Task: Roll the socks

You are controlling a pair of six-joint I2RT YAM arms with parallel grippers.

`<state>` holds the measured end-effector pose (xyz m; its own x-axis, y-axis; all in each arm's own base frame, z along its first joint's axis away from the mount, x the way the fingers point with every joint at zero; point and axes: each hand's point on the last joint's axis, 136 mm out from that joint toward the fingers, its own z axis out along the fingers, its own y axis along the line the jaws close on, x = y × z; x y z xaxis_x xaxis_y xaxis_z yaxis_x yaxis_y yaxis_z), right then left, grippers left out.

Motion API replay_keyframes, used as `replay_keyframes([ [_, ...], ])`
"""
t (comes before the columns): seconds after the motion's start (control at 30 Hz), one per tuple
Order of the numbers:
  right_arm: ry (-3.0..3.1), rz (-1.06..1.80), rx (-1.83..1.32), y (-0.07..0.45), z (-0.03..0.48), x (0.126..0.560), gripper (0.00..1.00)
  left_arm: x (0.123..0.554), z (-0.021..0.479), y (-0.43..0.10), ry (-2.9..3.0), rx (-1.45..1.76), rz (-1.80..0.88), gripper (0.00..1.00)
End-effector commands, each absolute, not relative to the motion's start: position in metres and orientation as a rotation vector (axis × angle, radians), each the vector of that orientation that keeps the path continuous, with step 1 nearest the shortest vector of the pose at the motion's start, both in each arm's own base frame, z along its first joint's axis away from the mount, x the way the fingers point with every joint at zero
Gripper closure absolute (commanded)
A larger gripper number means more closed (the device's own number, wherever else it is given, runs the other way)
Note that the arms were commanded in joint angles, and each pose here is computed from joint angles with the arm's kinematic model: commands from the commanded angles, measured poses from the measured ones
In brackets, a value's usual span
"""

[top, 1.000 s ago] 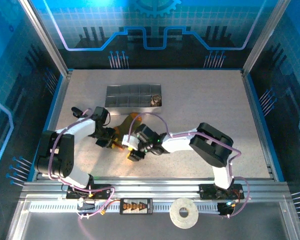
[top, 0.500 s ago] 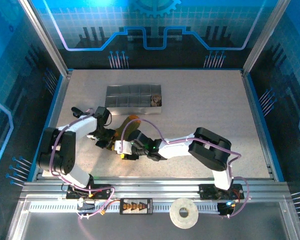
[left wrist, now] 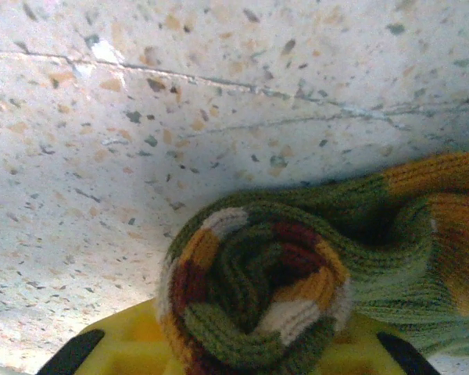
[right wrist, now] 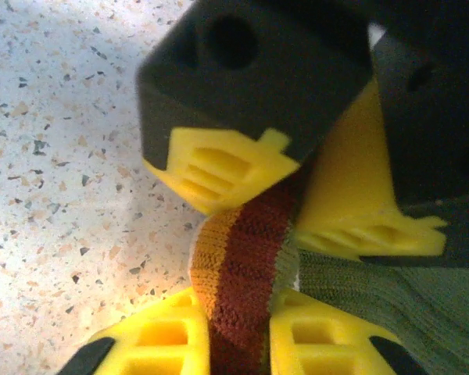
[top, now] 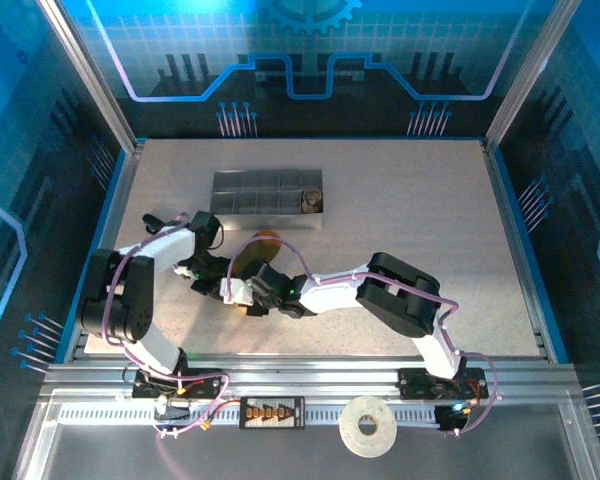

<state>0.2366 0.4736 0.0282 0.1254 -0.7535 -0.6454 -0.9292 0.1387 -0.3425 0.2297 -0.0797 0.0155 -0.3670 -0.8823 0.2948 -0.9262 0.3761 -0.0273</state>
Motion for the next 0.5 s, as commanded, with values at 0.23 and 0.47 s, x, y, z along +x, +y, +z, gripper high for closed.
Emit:
replay_keyframes([
  [0.23,2.097,0.443,-1.648,0.430,-0.039,0.224,1.00,0.183,0.036,-0.051,-2.364,1.716,0.257,0.34],
  [0.47,2.345,0.522,-1.604,0.417,-0.064,0.220,1.00,0.202,0.058,-0.042,-2.448,1.781,0.414,0.29],
])
